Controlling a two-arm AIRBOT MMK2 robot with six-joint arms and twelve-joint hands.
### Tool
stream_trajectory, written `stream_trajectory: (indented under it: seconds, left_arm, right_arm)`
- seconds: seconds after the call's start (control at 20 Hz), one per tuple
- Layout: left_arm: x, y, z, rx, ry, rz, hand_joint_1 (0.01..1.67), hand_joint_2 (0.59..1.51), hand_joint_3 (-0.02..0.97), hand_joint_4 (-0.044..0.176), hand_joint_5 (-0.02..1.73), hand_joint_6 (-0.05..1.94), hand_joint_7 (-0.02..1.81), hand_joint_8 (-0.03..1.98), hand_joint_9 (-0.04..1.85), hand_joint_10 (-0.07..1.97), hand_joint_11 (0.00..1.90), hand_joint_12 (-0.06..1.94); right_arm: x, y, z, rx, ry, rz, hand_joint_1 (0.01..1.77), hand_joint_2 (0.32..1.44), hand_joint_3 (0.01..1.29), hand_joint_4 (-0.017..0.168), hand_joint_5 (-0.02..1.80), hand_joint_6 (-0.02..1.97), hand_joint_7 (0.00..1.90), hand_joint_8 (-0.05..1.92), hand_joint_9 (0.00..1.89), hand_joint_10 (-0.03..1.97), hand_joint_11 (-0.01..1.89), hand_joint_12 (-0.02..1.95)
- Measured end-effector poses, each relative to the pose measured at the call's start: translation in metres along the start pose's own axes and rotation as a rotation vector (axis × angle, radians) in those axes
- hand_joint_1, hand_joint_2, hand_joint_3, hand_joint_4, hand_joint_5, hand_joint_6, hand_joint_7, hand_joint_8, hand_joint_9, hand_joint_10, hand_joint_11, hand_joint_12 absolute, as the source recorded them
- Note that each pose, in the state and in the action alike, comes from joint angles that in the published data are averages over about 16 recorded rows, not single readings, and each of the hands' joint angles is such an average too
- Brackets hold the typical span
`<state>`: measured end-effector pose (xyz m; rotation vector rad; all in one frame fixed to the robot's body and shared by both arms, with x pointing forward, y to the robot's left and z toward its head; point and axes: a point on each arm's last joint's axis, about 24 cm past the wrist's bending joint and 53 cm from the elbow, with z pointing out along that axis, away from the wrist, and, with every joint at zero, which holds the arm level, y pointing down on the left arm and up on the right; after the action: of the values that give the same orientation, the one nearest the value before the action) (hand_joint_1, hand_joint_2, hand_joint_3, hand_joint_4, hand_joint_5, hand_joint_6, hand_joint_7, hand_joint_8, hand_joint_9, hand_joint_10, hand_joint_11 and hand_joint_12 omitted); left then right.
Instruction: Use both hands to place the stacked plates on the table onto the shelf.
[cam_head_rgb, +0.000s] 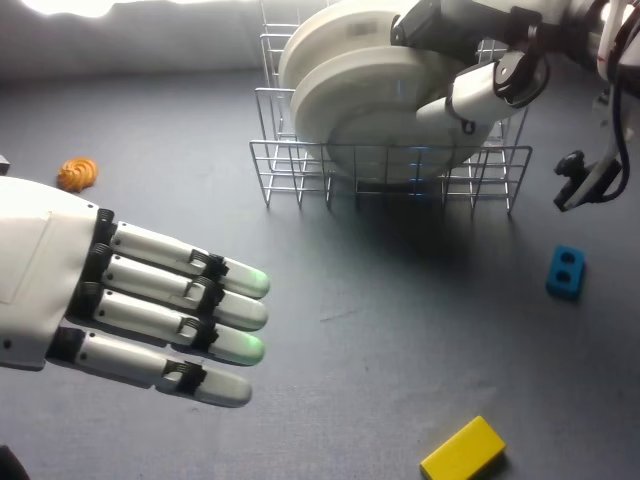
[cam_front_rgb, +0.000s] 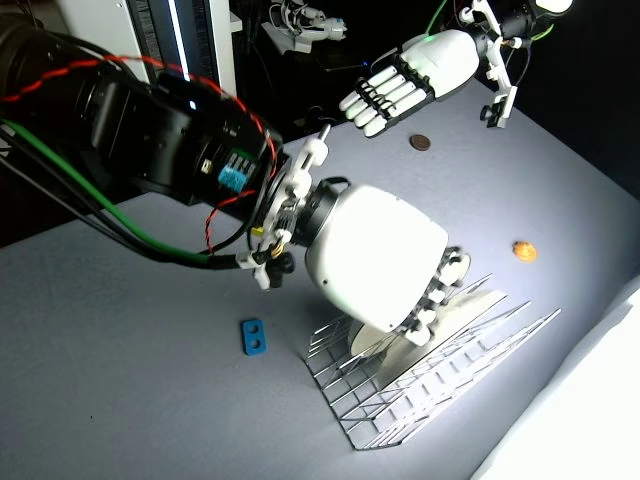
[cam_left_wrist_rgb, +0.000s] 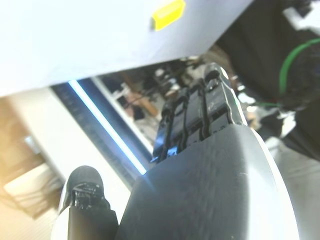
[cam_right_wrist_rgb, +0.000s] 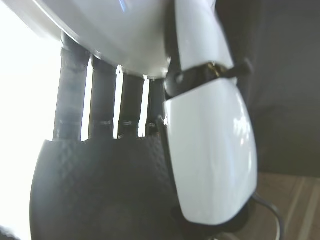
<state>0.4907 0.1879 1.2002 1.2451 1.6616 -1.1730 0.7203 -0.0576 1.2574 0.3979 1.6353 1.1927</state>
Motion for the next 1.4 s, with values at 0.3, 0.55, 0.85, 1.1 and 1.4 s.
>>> stream_trajectory:
  seconds: [0.3, 0.55, 0.85, 1.1, 1.4]
  left_arm:
    - [-0.004, 0.004, 0.001, -0.014, -0.014, 0.027, 0.02, 1.110, 0.010, 0.007, 0.02, 0.01, 0.02, -0.01, 0.02, -0.05, 0.02, 0.01]
    - [-0.005, 0.005, 0.001, -0.017, -0.019, 0.032, 0.02, 1.106, 0.010, 0.007, 0.02, 0.01, 0.02, -0.01, 0.01, -0.05, 0.02, 0.01]
    - [-0.007, 0.005, 0.002, -0.017, -0.025, 0.035, 0.02, 1.100, 0.010, 0.007, 0.02, 0.01, 0.02, -0.01, 0.01, -0.05, 0.02, 0.01]
    - [-0.008, 0.005, 0.002, -0.017, -0.030, 0.037, 0.02, 1.098, 0.010, 0.007, 0.02, 0.01, 0.02, -0.01, 0.01, -0.05, 0.02, 0.01]
    - [-0.010, 0.004, 0.002, -0.014, -0.035, 0.039, 0.02, 1.102, 0.009, 0.007, 0.02, 0.01, 0.02, -0.01, 0.02, -0.05, 0.02, 0.01]
  right_arm:
    - [0.001, -0.011, 0.000, 0.019, 0.002, -0.013, 1.26, 1.08, 0.01, -0.005, 0.82, 1.11, 0.93, 1.07, 0.93, 0.73, 0.71, 1.24]
    - [0.001, -0.011, 0.000, 0.020, 0.004, -0.015, 1.18, 1.08, 0.02, -0.003, 0.81, 0.86, 0.91, 0.83, 0.91, 0.51, 0.64, 1.24]
    - [-0.006, 0.003, -0.005, -0.005, -0.001, -0.007, 1.13, 1.05, 0.01, -0.003, 0.81, 0.44, 0.91, 0.45, 0.86, 0.45, 0.54, 1.25]
    - [-0.023, 0.027, -0.016, -0.051, -0.026, -0.013, 1.08, 1.02, 0.01, -0.003, 0.83, 0.11, 0.91, 0.14, 0.81, 0.39, 0.47, 1.25]
    - [-0.046, 0.053, -0.045, -0.111, -0.070, -0.075, 1.03, 1.00, 0.01, -0.003, 0.86, 0.05, 0.94, 0.08, 0.82, 0.34, 0.47, 1.22]
